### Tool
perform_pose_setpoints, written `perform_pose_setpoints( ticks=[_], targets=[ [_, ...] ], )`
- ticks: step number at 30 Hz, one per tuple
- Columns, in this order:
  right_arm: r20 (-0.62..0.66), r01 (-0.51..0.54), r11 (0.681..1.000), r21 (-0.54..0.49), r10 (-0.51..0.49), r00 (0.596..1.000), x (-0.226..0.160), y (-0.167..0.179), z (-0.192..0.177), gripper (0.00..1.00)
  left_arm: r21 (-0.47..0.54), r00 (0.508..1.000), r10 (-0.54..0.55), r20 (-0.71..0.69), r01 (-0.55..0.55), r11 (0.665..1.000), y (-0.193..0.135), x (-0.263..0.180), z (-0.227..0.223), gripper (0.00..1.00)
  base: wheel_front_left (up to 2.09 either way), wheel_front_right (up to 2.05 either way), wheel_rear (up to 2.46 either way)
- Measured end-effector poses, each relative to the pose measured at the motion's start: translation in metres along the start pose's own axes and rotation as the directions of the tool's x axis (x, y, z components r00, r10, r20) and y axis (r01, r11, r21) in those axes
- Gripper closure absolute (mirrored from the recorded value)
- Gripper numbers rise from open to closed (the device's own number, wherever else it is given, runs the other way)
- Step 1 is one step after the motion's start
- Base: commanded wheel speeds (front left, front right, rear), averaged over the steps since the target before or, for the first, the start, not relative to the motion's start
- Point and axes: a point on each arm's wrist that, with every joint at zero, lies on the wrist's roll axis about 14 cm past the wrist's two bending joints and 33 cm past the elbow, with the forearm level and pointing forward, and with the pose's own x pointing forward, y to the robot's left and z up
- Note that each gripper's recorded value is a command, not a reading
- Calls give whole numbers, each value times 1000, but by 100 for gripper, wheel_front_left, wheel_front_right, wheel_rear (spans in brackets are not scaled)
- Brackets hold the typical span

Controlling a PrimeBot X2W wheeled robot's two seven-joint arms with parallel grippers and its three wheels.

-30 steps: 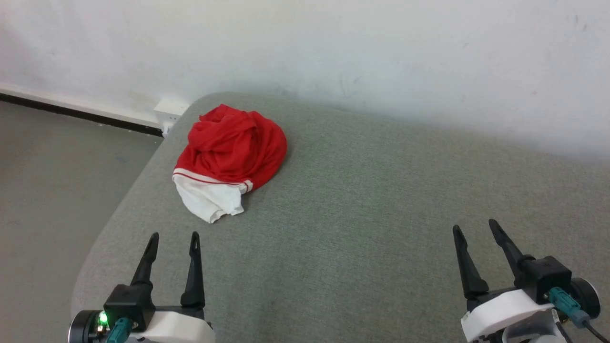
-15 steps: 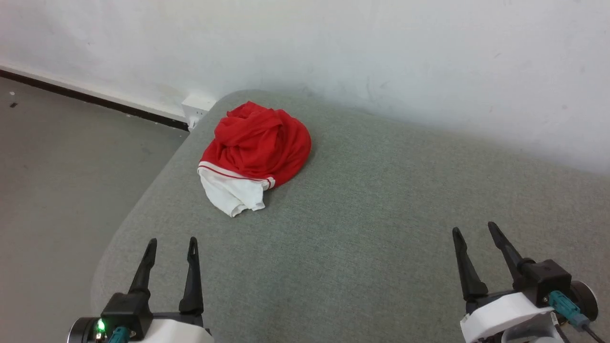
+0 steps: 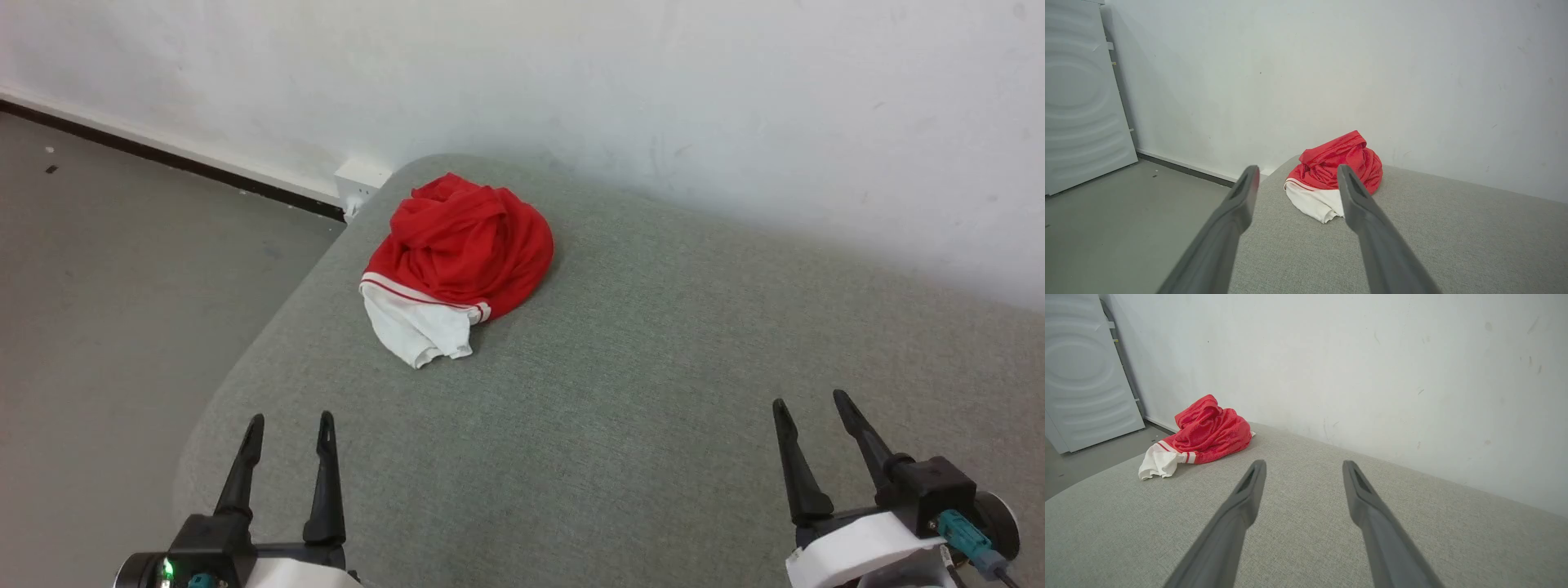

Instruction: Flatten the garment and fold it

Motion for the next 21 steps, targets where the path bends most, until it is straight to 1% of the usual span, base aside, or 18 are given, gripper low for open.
perform_pose_setpoints(
  ticks=[7, 19, 21],
  targets=[
    [10, -21, 1000, -1, 21, 1000, 3, 7, 1, 0, 0, 1000, 23, 9, -23, 1000, 7, -7, 1, 0, 0, 0, 0],
    [17, -18, 1000, -4, 18, 1000, 1, 7, 4, 0, -6, 1000, 19, 8, -19, 1000, 7, -10, 0, 0, 0, 0, 0],
    [15, -16, 1000, -3, 16, 1000, 0, 6, 4, 0, -34, 1000, 26, 12, -25, 999, 8, -10, 2, 0, 0, 0, 0]
  ],
)
